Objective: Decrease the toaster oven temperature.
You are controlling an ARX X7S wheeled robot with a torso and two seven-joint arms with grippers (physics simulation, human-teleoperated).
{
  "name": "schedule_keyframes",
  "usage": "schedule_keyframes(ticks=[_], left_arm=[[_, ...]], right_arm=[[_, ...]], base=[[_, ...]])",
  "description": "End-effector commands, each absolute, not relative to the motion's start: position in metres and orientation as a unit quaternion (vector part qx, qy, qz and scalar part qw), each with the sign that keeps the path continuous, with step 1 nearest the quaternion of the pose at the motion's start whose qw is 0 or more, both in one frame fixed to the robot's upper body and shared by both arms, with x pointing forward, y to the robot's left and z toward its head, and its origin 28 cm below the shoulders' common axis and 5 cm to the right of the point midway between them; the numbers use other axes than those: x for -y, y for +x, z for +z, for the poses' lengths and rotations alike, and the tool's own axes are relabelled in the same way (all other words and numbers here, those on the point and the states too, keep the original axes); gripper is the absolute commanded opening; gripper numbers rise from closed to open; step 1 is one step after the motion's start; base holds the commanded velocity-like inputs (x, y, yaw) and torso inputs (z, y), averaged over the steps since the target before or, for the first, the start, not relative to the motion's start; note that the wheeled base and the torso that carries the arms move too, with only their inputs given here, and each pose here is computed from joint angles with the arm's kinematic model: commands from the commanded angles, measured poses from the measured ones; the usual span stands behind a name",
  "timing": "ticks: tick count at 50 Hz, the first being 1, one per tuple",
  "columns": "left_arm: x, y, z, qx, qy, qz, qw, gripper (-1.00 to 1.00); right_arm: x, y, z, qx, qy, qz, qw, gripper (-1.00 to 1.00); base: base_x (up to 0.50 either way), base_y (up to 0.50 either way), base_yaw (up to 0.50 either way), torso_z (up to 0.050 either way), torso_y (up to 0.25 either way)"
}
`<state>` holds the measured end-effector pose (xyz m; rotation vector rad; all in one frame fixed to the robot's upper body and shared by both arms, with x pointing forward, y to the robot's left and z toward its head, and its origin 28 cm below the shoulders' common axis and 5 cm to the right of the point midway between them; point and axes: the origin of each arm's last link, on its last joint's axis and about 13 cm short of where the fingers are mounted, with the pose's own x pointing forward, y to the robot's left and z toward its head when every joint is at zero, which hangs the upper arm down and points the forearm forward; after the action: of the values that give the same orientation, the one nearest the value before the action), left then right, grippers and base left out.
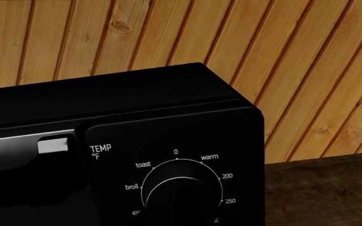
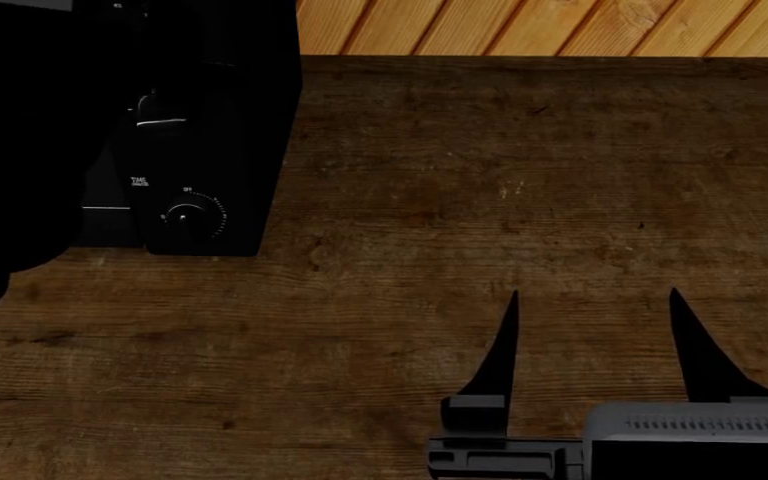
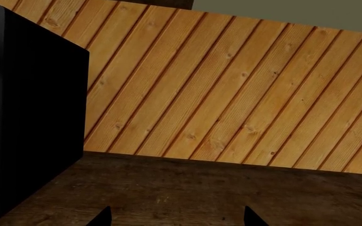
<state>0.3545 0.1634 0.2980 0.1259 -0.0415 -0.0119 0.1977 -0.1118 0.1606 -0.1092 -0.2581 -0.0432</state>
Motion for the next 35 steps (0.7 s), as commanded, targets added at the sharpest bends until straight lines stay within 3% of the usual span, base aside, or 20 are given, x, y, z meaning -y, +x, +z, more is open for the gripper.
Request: schedule_keyframes(ticks=[1, 35], left_arm=[[-0.172, 0.361, 0.301, 0.031, -0.002, 0.028, 0.999, -1.0], [-0.183, 0.371, 0.277, 0.023, -0.161, 0.079, 0.983, -1.0]], right_arm=[[0.111, 0.196, 0.161, 0.129, -0.054, -0.022, 0.99, 1.0], [0.111, 0.198, 0.158, 0.124, -0.055, -0.019, 0.991, 1.0]], base=[[0.02, 0.0, -0.01, 0.0, 0.0], [0.01, 0.0, 0.0, 0.001, 0.0]])
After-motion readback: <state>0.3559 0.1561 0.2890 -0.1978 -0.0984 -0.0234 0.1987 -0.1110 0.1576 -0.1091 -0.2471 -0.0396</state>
